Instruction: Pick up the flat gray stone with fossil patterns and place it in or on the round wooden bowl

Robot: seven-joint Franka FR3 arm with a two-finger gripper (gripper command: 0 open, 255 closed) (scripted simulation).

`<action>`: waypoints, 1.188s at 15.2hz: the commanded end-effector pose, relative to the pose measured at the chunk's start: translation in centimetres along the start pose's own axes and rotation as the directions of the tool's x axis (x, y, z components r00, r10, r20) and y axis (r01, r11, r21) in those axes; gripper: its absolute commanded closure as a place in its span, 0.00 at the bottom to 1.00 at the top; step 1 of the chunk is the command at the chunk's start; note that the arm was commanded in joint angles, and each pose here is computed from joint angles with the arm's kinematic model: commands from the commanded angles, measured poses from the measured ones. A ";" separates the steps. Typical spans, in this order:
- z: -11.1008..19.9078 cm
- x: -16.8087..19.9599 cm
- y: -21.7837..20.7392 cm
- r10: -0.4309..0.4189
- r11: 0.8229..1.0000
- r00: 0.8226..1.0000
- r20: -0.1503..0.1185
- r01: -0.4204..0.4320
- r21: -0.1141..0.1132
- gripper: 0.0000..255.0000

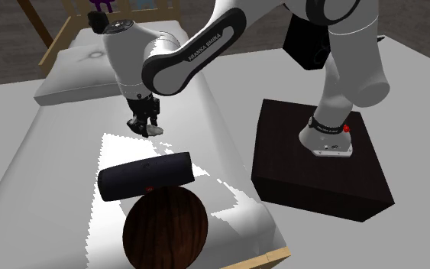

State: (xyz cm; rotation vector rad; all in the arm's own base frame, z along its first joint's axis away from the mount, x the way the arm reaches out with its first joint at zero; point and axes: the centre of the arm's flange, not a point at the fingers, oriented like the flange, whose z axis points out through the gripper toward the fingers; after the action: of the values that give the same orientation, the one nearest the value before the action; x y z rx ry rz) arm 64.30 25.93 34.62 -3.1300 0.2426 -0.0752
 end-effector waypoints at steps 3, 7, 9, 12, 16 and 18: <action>0.0 -0.2 -0.3 -0.003 1.000 1.000 0.006 0.003 0.000 1.00; -2.1 -0.1 -0.4 -0.003 1.000 1.000 0.006 0.003 0.000 1.00; -3.2 0.0 -0.4 -0.003 1.000 1.000 0.006 0.003 0.000 1.00; -4.8 0.1 -0.4 -0.003 1.000 1.000 0.006 0.003 0.000 1.00; -6.9 0.2 -0.4 -0.003 1.000 1.000 0.006 0.003 0.000 1.00; -7.9 0.2 -0.4 -0.003 1.000 1.000 0.006 0.003 0.000 1.00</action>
State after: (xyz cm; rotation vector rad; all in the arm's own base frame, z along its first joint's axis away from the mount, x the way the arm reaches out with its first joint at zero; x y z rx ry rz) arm 64.15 26.32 42.03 -3.1301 0.2378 -0.0666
